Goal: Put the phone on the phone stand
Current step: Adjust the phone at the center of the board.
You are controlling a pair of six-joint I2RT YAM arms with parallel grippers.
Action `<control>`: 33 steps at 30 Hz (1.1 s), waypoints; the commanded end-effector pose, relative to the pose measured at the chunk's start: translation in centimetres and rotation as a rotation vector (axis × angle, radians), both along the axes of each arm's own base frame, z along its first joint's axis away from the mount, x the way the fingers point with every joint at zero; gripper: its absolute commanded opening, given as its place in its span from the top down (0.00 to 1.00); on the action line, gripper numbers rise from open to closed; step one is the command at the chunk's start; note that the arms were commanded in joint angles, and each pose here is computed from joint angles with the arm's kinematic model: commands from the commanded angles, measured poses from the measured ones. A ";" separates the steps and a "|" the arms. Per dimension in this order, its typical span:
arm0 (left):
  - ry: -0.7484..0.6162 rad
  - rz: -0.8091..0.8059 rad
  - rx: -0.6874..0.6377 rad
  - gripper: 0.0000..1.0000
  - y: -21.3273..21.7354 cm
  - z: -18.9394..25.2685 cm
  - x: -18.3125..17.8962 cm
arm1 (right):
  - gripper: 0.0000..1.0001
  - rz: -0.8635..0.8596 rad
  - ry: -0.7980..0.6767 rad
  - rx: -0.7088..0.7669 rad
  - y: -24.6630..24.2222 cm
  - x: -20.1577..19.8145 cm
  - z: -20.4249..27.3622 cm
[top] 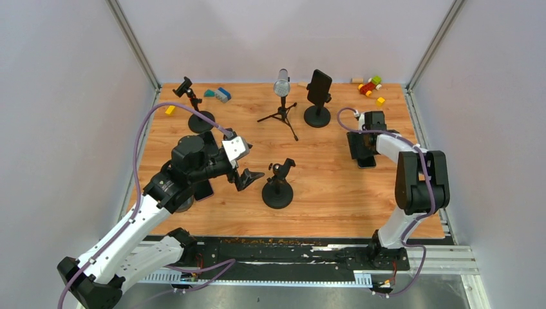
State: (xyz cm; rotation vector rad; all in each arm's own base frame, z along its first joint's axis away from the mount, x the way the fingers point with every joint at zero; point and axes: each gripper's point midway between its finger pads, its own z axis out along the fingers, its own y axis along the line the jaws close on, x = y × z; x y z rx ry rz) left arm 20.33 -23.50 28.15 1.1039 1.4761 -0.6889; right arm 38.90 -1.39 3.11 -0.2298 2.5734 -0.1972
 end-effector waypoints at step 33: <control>-0.024 -0.010 -0.018 0.00 -0.3 0.5 0.3 | 0.22 0.168 0.048 0.162 -1.0 2.5 0.3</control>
